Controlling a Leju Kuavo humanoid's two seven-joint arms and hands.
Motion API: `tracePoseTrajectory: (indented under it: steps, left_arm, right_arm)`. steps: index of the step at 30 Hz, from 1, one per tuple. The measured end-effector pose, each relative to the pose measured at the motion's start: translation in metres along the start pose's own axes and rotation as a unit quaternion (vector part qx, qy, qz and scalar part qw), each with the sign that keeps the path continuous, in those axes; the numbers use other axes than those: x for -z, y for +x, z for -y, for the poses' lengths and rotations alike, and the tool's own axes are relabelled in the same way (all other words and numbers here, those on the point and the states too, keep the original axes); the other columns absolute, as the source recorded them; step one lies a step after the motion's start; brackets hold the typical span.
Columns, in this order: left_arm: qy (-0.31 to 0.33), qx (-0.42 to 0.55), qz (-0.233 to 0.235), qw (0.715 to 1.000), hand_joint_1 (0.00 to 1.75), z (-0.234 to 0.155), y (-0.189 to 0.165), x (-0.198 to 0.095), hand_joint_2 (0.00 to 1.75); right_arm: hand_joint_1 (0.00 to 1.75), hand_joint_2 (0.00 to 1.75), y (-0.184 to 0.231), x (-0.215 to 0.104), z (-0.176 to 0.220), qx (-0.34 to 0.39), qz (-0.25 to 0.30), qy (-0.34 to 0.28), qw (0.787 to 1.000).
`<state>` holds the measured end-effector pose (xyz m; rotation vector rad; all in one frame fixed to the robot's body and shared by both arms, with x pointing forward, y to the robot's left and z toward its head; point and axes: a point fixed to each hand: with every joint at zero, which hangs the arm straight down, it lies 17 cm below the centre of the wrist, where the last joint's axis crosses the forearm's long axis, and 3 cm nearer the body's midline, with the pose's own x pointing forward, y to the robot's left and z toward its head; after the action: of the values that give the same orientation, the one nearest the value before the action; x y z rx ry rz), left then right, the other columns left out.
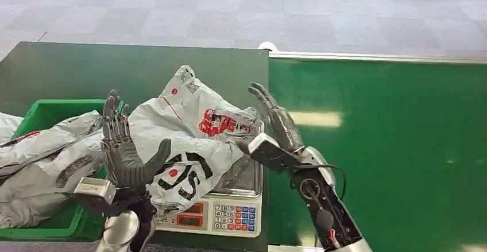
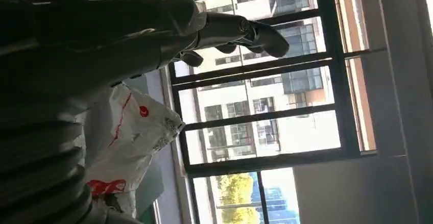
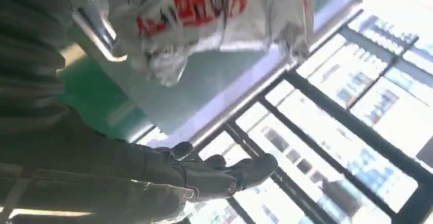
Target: Moved the parcel from conveyor to table for the left to box.
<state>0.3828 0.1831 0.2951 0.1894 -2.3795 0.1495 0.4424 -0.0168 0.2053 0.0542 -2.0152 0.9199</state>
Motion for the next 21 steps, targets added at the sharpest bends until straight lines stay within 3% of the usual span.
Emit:
tracePoseTrajectory:
  steps: [4,7,12,16,21]
  left_arm:
    - [-0.007,0.005,-0.009,1.000,0.00,-0.003,0.000,-0.015,1.75]
    - [-0.016,0.006,-0.016,1.000,0.00,-0.004,0.001,-0.024,1.75]
    - [-0.032,0.013,-0.033,0.999,0.00,-0.004,-0.002,-0.042,1.75]
    - [-0.038,0.019,-0.053,0.998,0.00,-0.013,-0.010,-0.057,1.75]
    - [-0.051,0.026,-0.058,0.997,0.00,-0.015,-0.011,-0.065,1.75]
  right_arm:
    - [0.00,1.75,0.020,-0.028,0.057,-0.003,0.044,-0.115,0.992]
    - [0.00,1.75,0.031,-0.065,0.108,-0.042,0.052,-0.216,0.974]
    - [0.00,1.75,0.046,-0.171,0.167,-0.102,0.016,-0.367,0.924]
    - [0.00,1.75,0.053,-0.254,0.174,-0.095,-0.022,-0.410,0.907]
    - [0.00,1.75,0.057,-0.294,0.173,-0.073,-0.060,-0.418,0.904]
